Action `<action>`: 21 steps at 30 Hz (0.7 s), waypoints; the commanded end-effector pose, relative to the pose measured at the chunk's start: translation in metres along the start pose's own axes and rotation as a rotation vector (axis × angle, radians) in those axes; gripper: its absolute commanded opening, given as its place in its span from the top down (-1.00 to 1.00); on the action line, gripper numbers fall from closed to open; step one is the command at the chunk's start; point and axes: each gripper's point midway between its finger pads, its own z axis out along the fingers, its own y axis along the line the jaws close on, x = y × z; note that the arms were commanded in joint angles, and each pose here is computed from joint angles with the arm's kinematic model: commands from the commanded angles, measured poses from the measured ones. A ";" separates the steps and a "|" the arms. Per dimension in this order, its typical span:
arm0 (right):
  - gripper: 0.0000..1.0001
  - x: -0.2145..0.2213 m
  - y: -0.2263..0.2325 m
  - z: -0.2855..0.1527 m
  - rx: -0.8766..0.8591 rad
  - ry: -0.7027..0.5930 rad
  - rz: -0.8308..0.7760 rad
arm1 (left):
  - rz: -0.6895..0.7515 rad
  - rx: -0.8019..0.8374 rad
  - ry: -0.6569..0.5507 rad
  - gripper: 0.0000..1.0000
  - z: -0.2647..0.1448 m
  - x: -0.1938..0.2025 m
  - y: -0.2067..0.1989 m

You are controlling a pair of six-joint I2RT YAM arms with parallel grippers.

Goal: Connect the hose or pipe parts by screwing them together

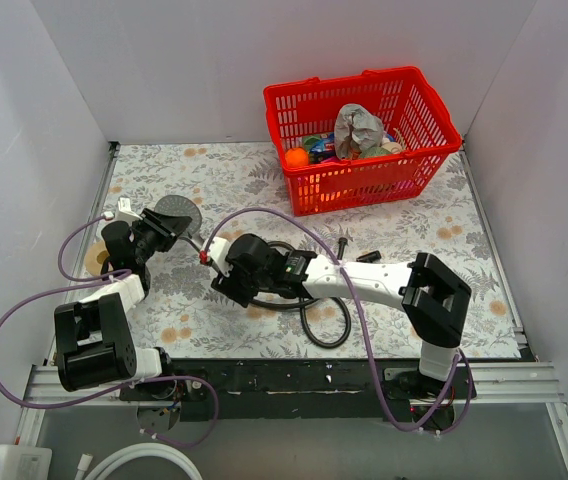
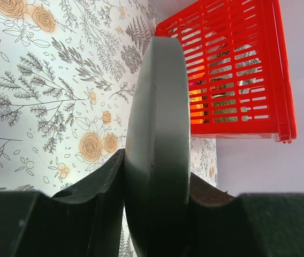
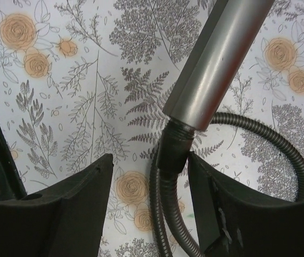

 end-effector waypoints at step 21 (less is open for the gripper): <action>0.69 -0.047 -0.035 0.016 0.021 -0.129 0.108 | 0.045 0.132 -0.012 1.00 -0.005 -0.007 -0.035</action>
